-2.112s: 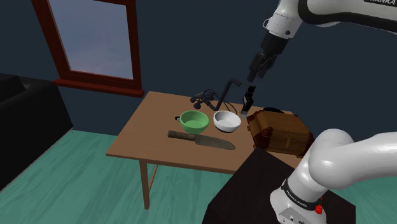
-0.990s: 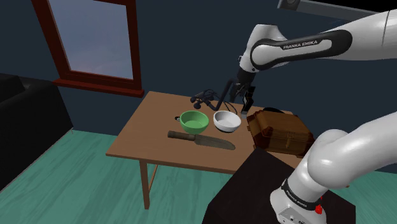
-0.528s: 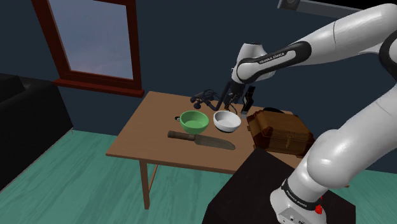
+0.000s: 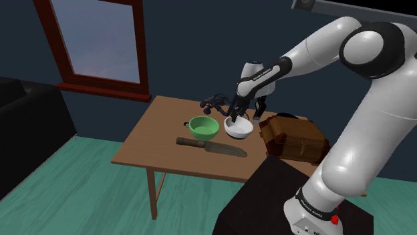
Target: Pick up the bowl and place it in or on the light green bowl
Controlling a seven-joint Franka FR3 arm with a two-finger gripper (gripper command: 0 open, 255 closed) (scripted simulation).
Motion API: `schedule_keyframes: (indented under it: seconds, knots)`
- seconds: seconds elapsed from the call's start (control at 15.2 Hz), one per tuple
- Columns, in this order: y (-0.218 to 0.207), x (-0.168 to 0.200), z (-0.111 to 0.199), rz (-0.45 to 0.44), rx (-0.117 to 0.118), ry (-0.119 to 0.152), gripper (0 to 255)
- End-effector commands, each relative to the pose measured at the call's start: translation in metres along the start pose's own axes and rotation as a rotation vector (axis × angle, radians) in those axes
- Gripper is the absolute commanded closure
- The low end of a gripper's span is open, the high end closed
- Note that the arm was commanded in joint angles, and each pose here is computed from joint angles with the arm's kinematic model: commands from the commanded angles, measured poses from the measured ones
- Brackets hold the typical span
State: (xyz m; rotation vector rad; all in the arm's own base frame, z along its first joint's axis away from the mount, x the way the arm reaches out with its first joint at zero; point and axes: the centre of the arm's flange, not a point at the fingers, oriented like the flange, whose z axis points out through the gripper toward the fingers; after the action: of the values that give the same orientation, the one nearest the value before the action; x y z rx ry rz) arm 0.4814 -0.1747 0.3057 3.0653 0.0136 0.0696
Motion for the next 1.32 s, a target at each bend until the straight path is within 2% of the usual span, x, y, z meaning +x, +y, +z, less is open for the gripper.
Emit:
schedule_keyframes:
  seconds: [0.0,0.86,1.25]
  knots:
    - [0.012,0.012,0.022,-0.004,-0.009,-0.005,0]
    - [0.079,0.071,0.167,-0.023,-0.057,-0.045,0]
    - [0.083,0.072,0.198,-0.023,-0.059,-0.047,0]
